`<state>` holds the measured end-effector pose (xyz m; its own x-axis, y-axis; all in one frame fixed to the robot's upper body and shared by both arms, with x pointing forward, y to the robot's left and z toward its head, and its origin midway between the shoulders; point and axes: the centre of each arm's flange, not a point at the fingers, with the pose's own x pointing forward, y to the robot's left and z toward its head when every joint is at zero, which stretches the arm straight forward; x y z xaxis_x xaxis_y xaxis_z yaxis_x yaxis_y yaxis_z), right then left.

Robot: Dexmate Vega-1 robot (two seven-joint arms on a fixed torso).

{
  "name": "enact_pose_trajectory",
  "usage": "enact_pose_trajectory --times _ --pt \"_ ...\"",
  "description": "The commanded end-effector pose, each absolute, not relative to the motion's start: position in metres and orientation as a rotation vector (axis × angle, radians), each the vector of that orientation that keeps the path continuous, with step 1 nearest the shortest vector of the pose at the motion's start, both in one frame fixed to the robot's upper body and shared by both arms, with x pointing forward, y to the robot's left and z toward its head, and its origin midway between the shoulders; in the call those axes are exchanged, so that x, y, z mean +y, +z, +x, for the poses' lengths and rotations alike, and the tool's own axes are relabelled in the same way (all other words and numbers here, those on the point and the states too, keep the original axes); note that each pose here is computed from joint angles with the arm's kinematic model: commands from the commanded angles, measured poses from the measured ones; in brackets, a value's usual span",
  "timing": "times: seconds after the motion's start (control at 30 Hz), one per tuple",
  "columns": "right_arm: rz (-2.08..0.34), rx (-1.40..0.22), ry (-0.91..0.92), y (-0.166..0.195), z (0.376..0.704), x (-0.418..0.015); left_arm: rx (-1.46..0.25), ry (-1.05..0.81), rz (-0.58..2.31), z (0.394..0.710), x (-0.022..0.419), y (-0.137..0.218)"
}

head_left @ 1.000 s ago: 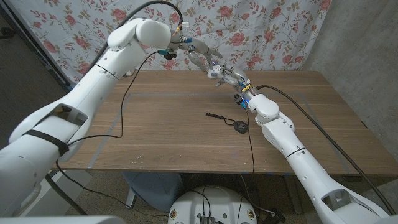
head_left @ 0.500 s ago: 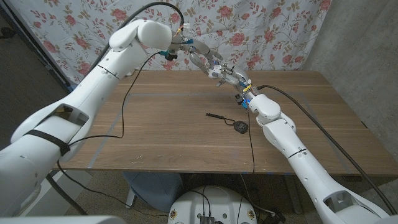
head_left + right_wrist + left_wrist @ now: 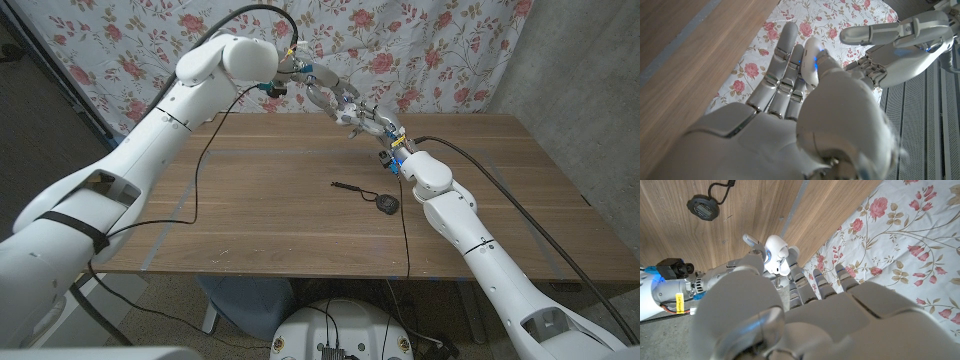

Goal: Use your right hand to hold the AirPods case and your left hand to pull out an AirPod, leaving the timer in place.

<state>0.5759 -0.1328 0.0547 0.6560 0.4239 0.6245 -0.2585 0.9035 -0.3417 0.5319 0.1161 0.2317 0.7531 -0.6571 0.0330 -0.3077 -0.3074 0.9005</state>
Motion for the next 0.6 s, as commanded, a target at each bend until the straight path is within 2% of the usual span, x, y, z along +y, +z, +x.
enact_pose_trajectory --times 0.03,0.6 --pt "-0.231 -0.772 0.39 0.056 0.5721 -0.1323 -0.755 -0.416 1.905 0.5319 0.1157 0.2263" --pt "-0.218 -0.773 0.377 0.0554 0.5707 -0.1329 -0.793 -0.425 1.86 0.5347 0.1204 0.225"
